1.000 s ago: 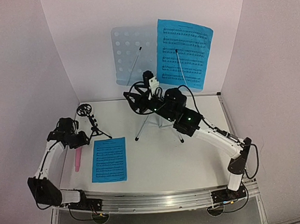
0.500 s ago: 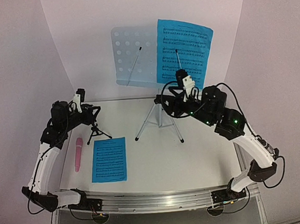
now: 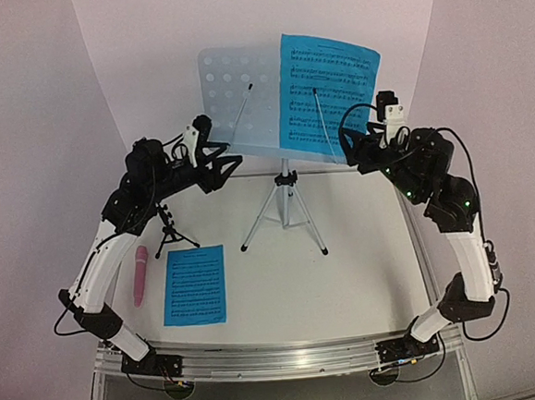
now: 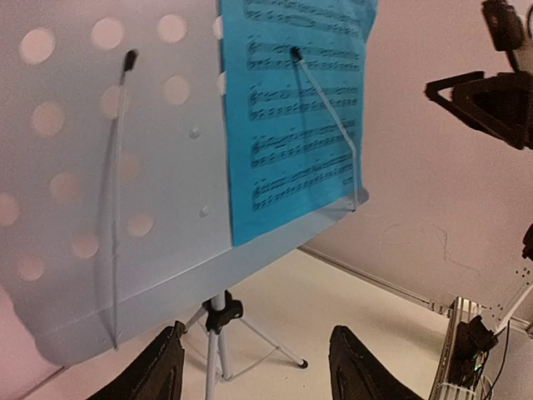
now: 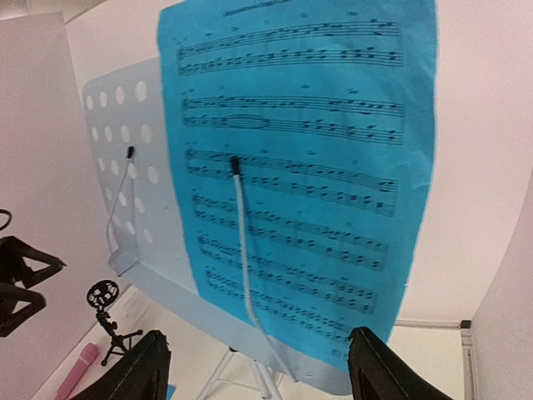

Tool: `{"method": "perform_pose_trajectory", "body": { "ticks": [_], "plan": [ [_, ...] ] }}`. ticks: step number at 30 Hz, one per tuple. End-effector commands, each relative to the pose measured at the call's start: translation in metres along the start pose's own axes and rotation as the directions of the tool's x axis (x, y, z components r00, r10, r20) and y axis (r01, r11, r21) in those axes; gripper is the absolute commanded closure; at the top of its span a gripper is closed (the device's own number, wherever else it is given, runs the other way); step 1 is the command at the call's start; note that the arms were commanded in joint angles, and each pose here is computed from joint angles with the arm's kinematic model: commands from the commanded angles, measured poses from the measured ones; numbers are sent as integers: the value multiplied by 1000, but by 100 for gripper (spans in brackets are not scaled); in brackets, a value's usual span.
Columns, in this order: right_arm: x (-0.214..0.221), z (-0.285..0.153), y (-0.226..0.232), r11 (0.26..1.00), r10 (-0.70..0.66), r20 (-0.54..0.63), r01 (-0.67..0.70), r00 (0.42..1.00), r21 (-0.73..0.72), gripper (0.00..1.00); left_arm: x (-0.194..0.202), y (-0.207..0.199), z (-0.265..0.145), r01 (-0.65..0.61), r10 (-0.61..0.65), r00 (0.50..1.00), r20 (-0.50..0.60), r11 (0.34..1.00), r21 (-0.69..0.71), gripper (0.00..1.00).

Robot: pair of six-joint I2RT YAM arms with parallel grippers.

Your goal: Pack up the instrument practice props

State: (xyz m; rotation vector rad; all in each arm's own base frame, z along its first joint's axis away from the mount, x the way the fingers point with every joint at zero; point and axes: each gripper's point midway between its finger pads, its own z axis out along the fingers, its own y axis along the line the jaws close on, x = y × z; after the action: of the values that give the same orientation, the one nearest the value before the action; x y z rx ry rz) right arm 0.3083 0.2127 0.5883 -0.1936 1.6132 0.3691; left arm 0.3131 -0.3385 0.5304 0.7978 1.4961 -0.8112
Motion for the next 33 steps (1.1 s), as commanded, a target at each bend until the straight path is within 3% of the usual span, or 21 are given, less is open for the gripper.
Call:
{"method": "perform_pose_trajectory", "body": {
  "ticks": [1, 6, 12, 20, 33],
  "plan": [
    [17, 10, -30, 1000, 16, -90, -15, 996, 21, 28, -32, -38, 24, -39, 32, 996, 88, 997, 69, 40],
    [13, 6, -54, 995, 66, -103, -73, 992, -62, 26, -40, -65, 63, 95, -119, 984, 133, 980, 175, 32],
    [5, 6, -68, 975, 96, -110, -116, 989, -188, 26, -44, -114, 99, 110, -171, 968, 187, 949, 296, 22],
    [-8, 29, -87, 919, 185, -91, -205, 979, -337, 32, -34, -95, 139, 210, -265, 930, 253, 952, 225, 23],
    [-4, 54, -83, 866, 167, -99, -194, 981, -462, 40, -29, -82, 164, 203, -259, 897, 357, 961, 187, 27]
  ]
}}
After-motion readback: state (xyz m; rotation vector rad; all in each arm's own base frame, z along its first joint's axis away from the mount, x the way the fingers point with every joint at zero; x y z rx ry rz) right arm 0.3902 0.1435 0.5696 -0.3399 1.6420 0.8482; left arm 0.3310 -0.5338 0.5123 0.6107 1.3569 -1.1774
